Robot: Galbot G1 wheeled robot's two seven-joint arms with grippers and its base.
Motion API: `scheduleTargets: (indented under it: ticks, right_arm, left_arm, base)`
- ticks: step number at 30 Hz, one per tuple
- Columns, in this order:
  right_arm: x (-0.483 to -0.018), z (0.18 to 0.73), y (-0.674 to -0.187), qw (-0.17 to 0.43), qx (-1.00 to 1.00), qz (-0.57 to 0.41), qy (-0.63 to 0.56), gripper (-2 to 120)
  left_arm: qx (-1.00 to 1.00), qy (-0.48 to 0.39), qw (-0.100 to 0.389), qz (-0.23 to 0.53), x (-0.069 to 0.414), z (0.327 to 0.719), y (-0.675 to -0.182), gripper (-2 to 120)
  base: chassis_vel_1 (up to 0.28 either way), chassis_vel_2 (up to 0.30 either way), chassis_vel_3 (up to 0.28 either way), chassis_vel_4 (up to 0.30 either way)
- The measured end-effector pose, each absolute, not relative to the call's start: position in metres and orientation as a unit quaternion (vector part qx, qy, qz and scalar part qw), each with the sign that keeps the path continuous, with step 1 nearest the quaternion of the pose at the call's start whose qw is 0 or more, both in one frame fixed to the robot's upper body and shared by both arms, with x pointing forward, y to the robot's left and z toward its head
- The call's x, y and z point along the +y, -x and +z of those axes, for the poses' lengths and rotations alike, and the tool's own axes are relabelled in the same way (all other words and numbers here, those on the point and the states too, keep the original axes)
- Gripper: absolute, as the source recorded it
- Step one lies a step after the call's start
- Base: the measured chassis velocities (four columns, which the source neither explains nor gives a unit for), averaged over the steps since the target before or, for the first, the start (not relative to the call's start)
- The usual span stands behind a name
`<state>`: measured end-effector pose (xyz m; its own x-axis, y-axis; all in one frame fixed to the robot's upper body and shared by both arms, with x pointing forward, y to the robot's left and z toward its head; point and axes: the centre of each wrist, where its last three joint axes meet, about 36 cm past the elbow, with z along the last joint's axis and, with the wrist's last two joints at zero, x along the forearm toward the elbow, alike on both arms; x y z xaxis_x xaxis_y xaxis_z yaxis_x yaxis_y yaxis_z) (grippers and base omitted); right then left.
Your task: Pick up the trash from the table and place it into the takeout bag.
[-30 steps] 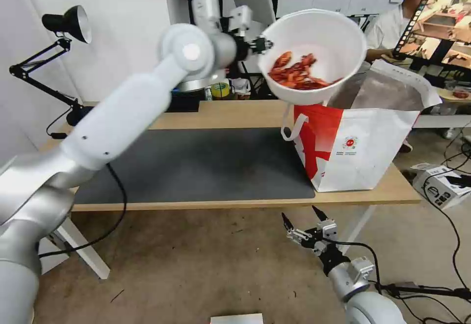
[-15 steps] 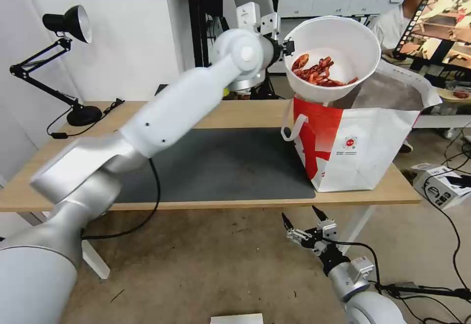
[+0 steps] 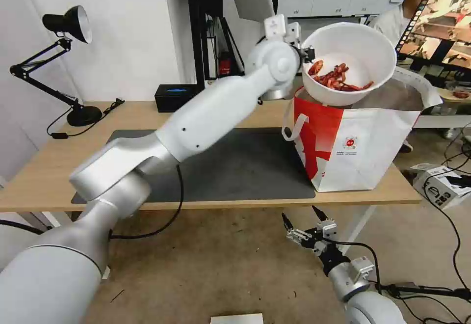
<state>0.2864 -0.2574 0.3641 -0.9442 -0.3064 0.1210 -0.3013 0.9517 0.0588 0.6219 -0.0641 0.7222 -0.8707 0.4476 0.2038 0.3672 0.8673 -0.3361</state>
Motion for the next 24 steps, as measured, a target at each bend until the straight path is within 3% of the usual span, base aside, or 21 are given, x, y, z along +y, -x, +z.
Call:
scheduleTargets:
  ticks: [13, 24]
  right_arm:
    - [-0.257, 0.364, -0.286, 0.064, -0.986, -0.02, -0.154, 100]
    - [-0.257, 0.364, -0.286, 0.064, -0.986, -0.02, -0.154, 100]
  left_arm:
    - [-0.975, 0.185, 0.091, 0.08, -0.081, 0.691, -0.613, 0]
    - [-0.969, 0.234, 0.074, 0.037, -0.074, 0.674, -0.597, 0]
  base:
    - [0.0, 0.0, 0.0, 0.0]
    - [0.0, 0.0, 0.0, 0.0]
